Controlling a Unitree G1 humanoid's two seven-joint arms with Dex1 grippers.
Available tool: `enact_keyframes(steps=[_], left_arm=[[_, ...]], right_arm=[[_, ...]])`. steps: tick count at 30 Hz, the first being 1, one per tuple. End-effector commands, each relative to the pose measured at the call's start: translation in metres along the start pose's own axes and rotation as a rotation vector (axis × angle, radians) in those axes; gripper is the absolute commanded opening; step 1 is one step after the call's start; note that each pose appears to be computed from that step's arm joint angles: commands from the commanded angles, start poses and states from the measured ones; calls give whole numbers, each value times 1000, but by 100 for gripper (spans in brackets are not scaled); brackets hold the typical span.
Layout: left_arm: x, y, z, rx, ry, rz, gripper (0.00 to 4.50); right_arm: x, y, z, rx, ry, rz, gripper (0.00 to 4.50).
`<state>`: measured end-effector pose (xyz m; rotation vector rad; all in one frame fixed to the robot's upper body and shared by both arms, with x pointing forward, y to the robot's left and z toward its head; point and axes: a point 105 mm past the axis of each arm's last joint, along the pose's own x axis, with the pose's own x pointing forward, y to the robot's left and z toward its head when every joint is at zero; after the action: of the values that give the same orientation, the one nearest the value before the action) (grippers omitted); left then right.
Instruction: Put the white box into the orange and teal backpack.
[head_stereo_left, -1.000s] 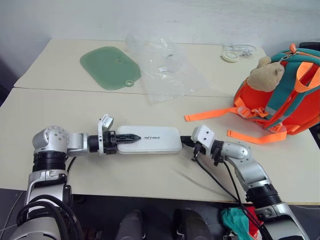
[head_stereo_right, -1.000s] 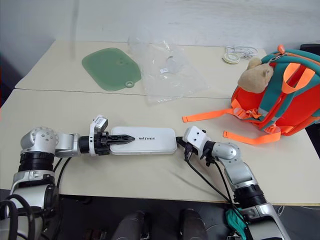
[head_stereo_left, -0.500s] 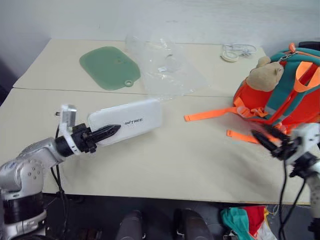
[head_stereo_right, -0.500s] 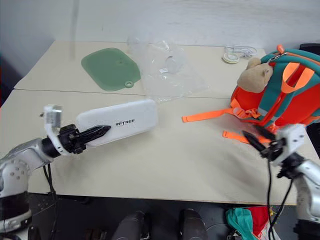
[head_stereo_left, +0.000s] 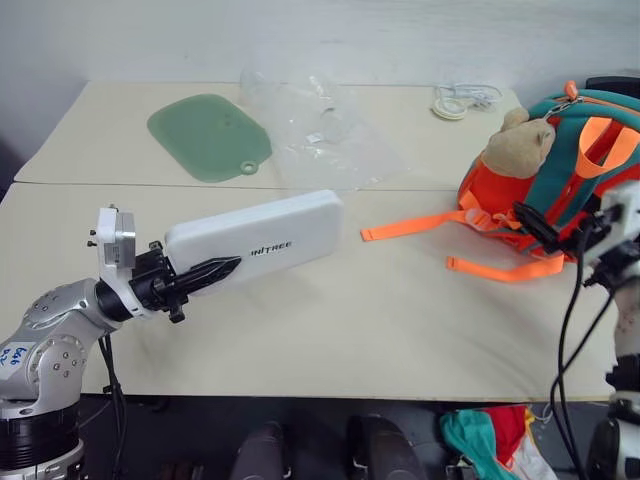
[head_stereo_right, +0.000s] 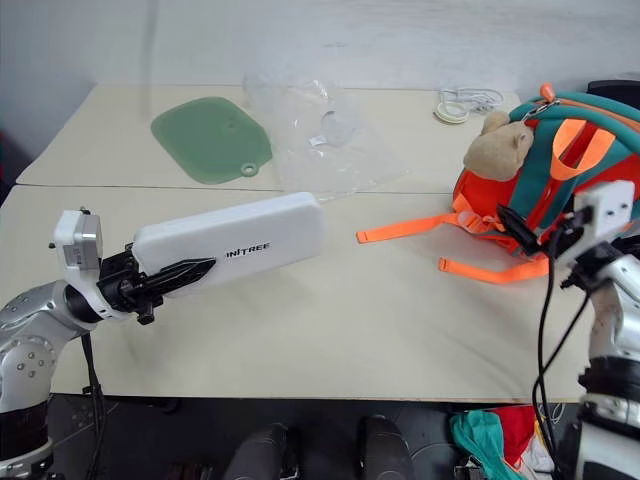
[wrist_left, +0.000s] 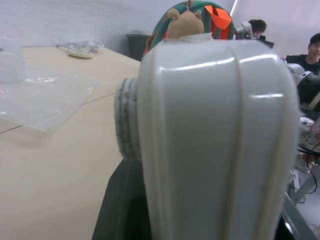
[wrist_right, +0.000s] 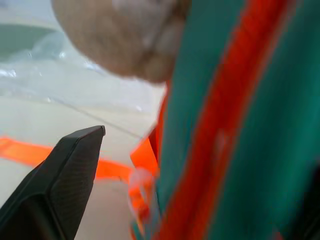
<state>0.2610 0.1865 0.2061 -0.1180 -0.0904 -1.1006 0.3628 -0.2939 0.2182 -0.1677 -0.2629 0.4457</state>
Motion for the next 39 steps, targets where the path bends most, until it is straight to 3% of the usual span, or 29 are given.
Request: enact_keyframes(steps=[1,8,11,13,19,25,31,39], left_arm=[[-2,-6,14,31,-41,-16,120],[-8,-1,21,17,-83,40,120],[-18,7,24,0,-107,104,120],[-24,11,25,-3,-114,139,120],[-40,26,23,-6,-129,250,120],[-52,31,21,2,-123,309,120],[-68,33,20,15,-105,357,120],[-59,-5,52,30,-145,167,120]], right_arm=[[15,6,4,-12,-31,59,383],[32,3,7,6,-95,65,137],[51,31,28,88,-188,227,40],[59,59,43,132,-230,373,1],[60,161,74,251,-295,787,1],[33,219,88,324,-292,1047,1],[3,227,93,352,-196,1173,1],[4,204,78,328,-115,1070,1]])
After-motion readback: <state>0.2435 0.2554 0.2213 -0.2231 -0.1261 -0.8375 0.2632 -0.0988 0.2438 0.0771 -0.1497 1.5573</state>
